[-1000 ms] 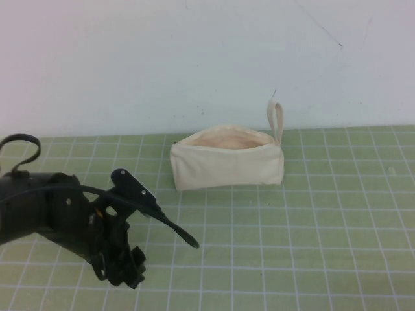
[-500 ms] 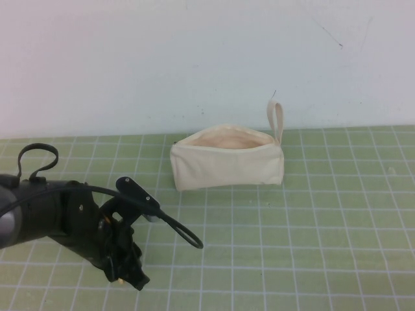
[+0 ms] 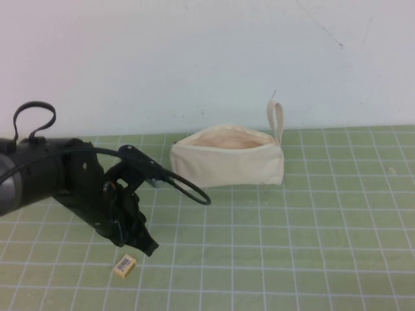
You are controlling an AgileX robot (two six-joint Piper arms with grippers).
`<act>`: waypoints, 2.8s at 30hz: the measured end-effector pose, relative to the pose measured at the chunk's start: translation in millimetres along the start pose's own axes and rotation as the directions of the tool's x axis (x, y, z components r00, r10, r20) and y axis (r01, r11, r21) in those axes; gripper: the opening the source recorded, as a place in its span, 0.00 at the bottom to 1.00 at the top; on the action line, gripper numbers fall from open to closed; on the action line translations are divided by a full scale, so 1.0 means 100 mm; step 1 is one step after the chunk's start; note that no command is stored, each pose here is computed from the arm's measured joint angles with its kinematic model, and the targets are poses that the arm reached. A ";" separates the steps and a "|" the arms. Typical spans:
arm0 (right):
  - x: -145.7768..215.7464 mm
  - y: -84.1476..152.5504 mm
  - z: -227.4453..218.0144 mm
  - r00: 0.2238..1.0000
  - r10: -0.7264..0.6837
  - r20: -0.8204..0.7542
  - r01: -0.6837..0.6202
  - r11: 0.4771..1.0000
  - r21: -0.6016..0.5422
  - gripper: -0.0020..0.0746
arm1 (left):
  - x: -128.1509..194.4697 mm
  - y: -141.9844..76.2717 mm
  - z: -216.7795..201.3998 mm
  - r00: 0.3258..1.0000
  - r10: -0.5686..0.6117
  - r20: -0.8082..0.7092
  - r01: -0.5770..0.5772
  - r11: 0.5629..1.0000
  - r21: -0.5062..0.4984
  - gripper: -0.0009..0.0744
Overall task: Put eraser into pencil case
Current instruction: Pick up the eraser from the table, then place the eraser on the pencil case
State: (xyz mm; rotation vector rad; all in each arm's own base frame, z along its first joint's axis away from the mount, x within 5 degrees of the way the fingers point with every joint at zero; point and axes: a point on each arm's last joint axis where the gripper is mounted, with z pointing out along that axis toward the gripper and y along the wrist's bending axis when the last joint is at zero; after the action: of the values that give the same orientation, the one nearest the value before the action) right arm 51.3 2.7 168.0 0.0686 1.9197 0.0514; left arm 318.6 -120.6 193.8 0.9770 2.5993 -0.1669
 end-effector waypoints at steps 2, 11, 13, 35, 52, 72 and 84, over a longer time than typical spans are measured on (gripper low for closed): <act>0.00 0.00 0.00 1.000 0.000 0.000 0.000 1.000 0.000 0.03 | 0.01 -0.01 -0.02 0.999 -0.009 -0.032 0.009 1.000 0.020 0.08; 0.00 0.00 0.00 1.000 0.000 0.000 0.000 1.000 0.000 0.03 | 0.11 -0.03 0.18 0.986 -0.037 -0.162 0.048 0.997 0.065 0.50; 0.00 0.00 0.00 1.000 0.000 0.000 0.000 1.000 0.000 0.03 | 0.13 -0.01 0.27 0.982 -0.051 -0.184 0.063 0.996 0.060 0.50; 0.00 0.00 0.00 1.000 0.002 -0.002 -0.002 1.000 -0.001 0.03 | 0.04 0.06 0.32 0.965 -0.107 -0.238 0.118 0.993 0.033 0.31; 0.00 0.00 0.00 1.000 0.002 -0.002 -0.002 1.000 -0.001 0.03 | 0.03 0.06 0.31 0.969 -0.084 -0.232 0.094 0.995 0.035 0.13; 0.00 0.00 0.00 1.000 0.002 -0.002 -0.002 1.000 -0.001 0.03 | -1.01 0.24 -0.41 0.972 -0.079 0.219 0.078 0.997 0.015 0.13; 0.00 0.00 0.00 1.000 0.002 -0.002 -0.002 1.000 -0.001 0.03 | -1.66 0.14 -0.29 0.925 0.051 0.376 -0.056 0.998 0.002 0.13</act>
State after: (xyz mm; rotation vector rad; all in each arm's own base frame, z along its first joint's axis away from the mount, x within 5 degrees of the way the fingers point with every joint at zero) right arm 51.3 2.8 167.8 0.0696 1.9211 0.0534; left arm 434.8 -205.1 281.8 0.9166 2.2216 -0.3240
